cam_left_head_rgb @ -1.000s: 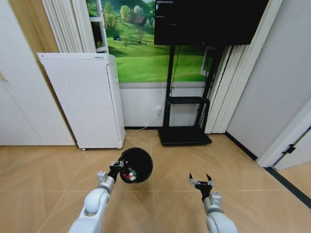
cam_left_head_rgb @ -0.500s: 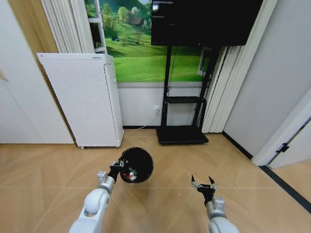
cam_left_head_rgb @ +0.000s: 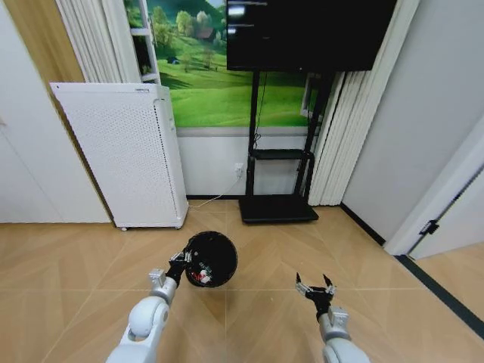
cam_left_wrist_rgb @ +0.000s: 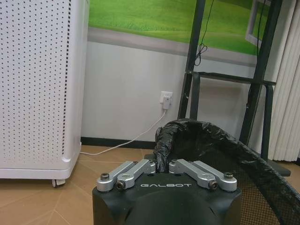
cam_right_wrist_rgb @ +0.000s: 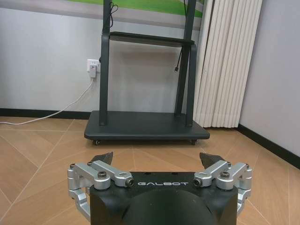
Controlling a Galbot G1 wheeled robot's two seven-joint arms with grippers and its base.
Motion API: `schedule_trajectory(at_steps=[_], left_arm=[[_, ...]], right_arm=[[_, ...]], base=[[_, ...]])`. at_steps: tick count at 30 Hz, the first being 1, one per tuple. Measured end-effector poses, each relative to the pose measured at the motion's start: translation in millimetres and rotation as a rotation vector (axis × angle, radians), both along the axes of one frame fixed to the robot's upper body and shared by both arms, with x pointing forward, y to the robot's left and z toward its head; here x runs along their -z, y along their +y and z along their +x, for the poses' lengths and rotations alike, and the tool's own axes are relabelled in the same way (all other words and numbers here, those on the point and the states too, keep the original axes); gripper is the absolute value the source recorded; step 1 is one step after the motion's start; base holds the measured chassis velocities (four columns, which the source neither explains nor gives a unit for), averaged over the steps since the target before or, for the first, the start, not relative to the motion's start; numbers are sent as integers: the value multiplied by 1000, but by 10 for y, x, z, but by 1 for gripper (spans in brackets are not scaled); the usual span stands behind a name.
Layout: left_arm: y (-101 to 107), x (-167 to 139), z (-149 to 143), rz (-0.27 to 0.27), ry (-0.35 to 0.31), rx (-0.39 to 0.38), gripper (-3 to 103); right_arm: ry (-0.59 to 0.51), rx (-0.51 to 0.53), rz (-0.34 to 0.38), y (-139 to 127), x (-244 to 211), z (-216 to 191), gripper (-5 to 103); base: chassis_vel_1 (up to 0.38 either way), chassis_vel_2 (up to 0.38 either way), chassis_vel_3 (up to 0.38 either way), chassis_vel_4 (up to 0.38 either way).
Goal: Pick up the trash bin and place the garbage on the floor into it.
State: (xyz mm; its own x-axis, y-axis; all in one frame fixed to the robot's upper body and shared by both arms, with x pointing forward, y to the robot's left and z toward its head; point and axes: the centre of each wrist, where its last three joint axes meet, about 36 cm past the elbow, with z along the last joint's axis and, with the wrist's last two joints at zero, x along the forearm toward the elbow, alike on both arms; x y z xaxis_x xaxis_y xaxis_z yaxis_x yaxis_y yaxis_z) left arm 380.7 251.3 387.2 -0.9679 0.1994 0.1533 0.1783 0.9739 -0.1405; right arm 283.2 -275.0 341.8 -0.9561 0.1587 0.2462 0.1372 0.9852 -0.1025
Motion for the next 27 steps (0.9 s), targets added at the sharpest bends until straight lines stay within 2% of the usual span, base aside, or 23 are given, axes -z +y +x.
schedule_trajectory(at_steps=[11, 15, 17, 18, 20, 21, 22, 25, 26, 27], left_arm=[[-5, 1, 28, -4, -2, -1, 7], [4, 48, -9, -7, 14, -37, 7], [26, 139, -102, -20, 58, -119, 7], [26, 139, -102, -20, 58, -119, 7], [39, 264, -242, -56, 121, -233, 7], [39, 264, -242, -56, 121, -233, 7], [57, 328, -292, -78, 150, -300, 7], [131, 425, -309, -121, 184, -423, 7], [131, 425, -309, -121, 184, -423, 7], [175, 449, -302, -143, 195, -463, 7]], right_arm=[[8, 3, -10, -11, 30, -30, 100], [0, 6, -9, -15, 67, -17, 100], [0, 9, -7, -20, 98, -8, 100], [0, 9, -7, -20, 98, -8, 100], [6, 11, -7, -33, 131, -2, 100], [6, 11, -7, -33, 131, -2, 100], [8, 11, -8, -41, 144, 7, 100], [9, 12, -10, -55, 160, 26, 100], [9, 12, -10, -55, 160, 26, 100], [8, 12, -11, -57, 163, 34, 100]], base=[[108, -128, -112, 129], [54, -83, -109, 74], [0, 0, 0, 0], [0, 0, 0, 0], [-42, 63, 32, -27], [-32, 64, 33, -27], [-32, 64, 32, -23], [0, 0, 0, 0], [0, 0, 0, 0], [0, 0, 0, 0]])
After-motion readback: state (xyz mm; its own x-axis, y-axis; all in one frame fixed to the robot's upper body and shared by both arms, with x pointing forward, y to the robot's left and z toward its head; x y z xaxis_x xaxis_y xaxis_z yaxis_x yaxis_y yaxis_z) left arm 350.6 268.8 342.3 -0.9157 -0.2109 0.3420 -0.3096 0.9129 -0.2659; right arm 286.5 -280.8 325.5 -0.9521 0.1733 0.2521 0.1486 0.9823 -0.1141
